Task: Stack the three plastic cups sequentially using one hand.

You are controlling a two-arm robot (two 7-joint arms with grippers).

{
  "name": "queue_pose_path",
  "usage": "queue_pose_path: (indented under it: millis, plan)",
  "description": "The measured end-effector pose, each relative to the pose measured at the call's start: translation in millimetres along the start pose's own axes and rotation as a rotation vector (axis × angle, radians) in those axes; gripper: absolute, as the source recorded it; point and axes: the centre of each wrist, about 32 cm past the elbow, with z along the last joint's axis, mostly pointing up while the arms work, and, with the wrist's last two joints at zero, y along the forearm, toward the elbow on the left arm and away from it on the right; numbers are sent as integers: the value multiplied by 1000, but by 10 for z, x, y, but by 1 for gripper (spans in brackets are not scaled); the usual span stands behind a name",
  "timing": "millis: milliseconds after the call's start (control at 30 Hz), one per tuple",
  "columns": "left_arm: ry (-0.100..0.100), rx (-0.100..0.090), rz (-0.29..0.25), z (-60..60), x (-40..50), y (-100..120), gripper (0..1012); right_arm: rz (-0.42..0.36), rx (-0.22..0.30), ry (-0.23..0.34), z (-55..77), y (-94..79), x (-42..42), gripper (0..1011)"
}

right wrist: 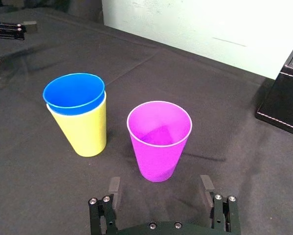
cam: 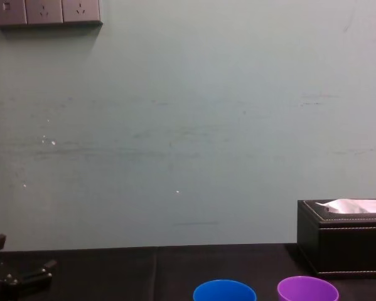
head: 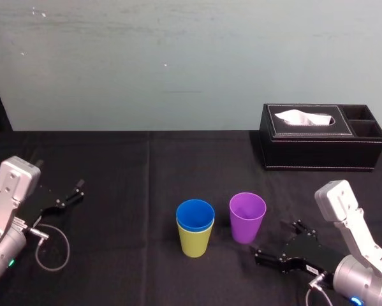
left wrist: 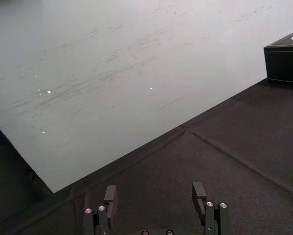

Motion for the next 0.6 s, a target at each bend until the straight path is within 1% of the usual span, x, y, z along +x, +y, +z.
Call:
queue_pose_path:
  millis: [133,600]
  plan:
    - [0,0,0,0,0,0,1000,-1,1,3,-7,58,4,1003]
    - [0,0,0,0,0,0,1000,1,16,-6,6,213,68,1003]
